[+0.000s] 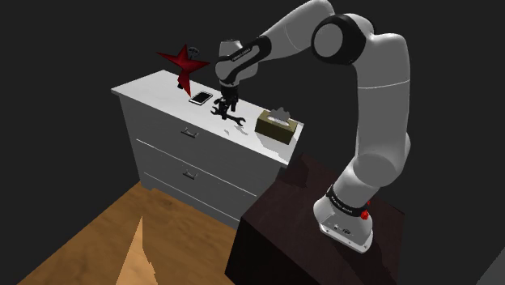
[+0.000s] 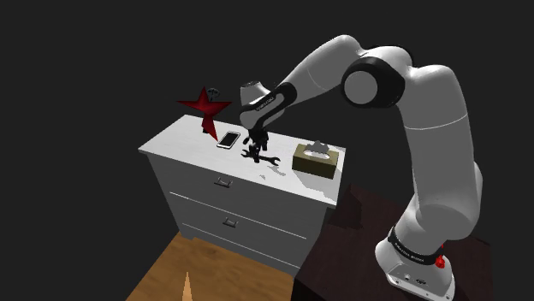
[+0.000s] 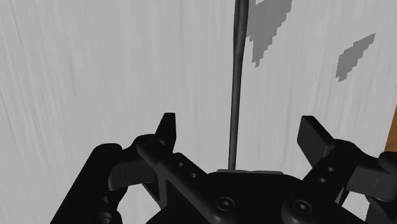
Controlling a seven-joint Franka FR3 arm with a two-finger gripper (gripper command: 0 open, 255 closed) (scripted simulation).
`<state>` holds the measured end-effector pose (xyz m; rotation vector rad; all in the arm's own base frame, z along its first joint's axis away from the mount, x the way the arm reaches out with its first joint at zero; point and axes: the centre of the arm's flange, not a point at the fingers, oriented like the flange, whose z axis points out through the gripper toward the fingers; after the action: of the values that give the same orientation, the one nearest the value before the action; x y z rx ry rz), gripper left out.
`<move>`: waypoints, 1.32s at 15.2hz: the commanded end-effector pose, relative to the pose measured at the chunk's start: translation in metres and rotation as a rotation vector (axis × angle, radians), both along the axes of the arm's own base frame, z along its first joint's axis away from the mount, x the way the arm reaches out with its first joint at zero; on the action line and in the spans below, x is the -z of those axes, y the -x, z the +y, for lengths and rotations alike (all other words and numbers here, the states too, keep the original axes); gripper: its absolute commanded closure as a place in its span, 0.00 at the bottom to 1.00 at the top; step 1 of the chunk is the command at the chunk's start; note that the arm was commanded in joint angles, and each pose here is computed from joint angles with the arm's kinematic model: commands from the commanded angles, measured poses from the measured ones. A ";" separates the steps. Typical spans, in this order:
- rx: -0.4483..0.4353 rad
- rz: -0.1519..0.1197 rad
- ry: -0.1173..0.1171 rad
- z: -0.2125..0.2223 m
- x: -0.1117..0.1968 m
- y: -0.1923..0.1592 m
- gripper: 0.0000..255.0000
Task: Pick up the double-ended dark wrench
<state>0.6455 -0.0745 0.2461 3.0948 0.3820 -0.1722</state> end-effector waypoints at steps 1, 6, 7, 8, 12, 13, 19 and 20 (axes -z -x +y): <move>0.000 -0.001 0.000 0.000 0.008 0.000 0.00; 0.000 -0.001 0.000 0.000 0.007 0.000 1.00; 0.000 -0.001 0.000 0.000 0.007 0.000 1.00; 0.000 -0.001 0.000 0.000 0.007 0.000 1.00; 0.000 -0.001 0.000 0.000 0.008 0.000 1.00; 0.000 -0.001 0.000 0.000 0.002 0.000 1.00; 0.000 -0.001 0.000 0.000 -0.029 0.000 1.00; 0.000 -0.001 0.000 0.000 -0.034 0.000 1.00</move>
<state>0.6448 -0.0745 0.2748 3.0947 0.3816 -0.1705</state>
